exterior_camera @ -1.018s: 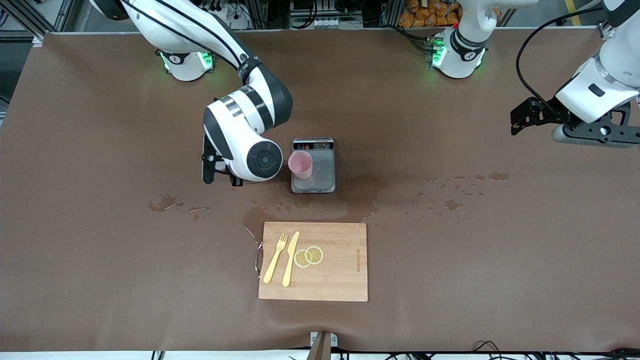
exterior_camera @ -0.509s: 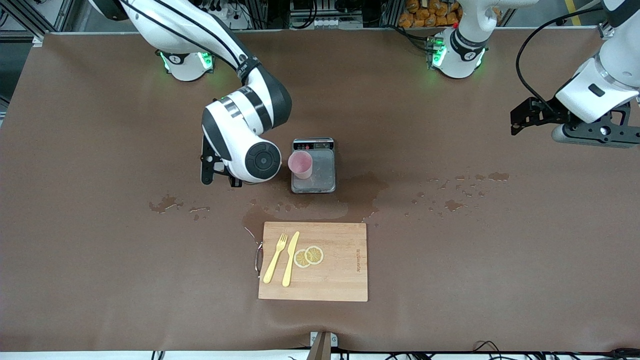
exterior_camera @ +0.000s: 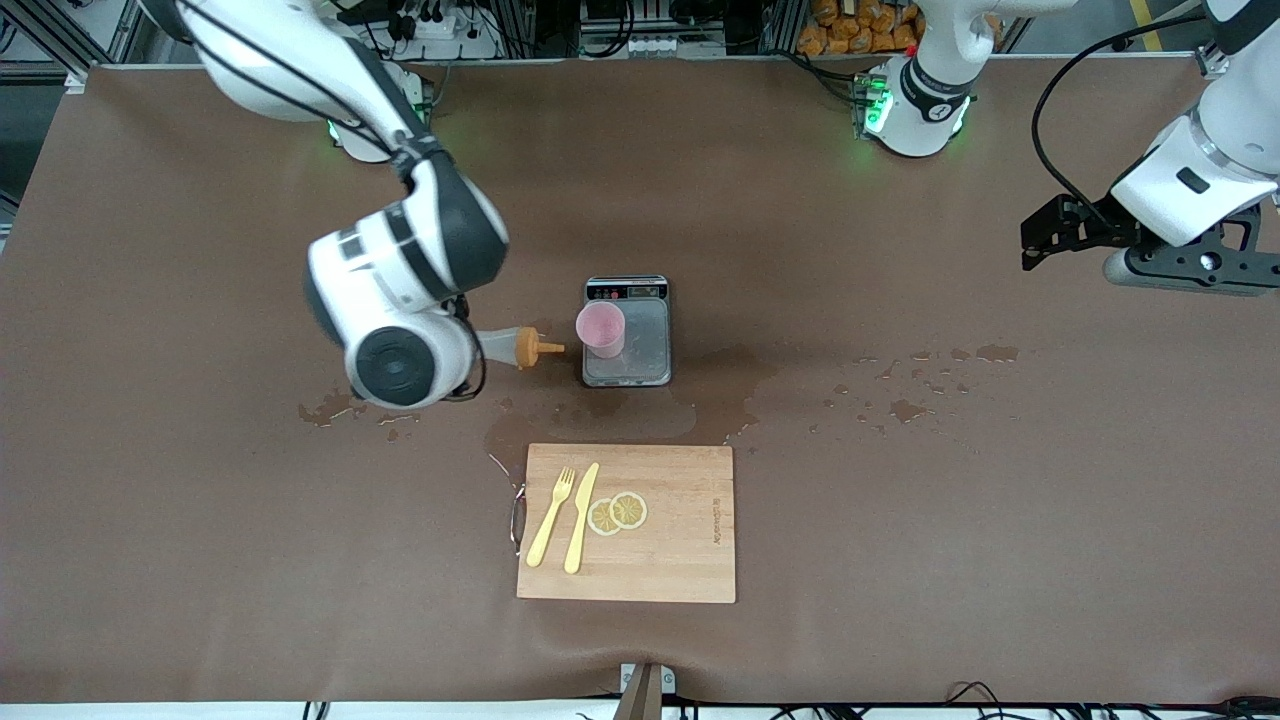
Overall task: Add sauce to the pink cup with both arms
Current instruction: 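Carry the bottle back beside the table edge with the right gripper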
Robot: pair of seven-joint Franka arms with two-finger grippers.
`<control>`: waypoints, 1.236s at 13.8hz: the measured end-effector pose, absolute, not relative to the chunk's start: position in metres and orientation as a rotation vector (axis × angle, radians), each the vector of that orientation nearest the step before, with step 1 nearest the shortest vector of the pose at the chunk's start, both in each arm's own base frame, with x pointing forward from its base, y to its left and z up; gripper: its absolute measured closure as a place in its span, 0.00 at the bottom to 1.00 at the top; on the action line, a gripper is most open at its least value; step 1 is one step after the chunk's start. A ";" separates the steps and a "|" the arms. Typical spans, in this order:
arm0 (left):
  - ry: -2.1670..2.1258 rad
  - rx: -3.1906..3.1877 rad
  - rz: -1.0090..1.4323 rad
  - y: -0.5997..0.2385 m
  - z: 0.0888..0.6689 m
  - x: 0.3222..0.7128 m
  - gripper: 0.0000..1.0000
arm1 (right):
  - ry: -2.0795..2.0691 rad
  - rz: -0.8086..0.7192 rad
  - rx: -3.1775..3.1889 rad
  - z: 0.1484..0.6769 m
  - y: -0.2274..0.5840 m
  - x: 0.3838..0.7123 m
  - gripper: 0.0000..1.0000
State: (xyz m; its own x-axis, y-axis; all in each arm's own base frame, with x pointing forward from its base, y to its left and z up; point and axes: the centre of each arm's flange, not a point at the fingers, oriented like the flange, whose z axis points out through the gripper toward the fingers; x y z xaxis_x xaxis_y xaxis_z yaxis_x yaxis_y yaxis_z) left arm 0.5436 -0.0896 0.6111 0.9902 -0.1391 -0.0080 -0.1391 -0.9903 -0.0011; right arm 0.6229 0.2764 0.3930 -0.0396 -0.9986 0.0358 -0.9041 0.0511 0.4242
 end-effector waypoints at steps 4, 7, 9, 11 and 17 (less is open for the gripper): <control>0.218 -3.132 0.014 -0.089 0.611 0.544 0.00 | -2.085 -0.669 2.052 0.439 0.208 0.647 0.59; 0.217 -3.132 0.024 -0.089 0.607 0.546 0.00 | -2.159 -0.972 2.142 0.465 0.120 0.664 0.59; 0.218 -3.132 0.027 -0.089 0.606 0.546 0.00 | -2.215 -1.142 2.159 0.466 0.056 0.670 0.59; 0.218 -3.132 0.027 -0.090 0.606 0.546 0.00 | -2.261 -1.301 2.160 0.463 0.007 0.670 0.59; 0.216 -3.132 0.027 -0.089 0.606 0.547 0.00 | -2.247 -1.684 2.220 0.403 -0.107 0.652 0.59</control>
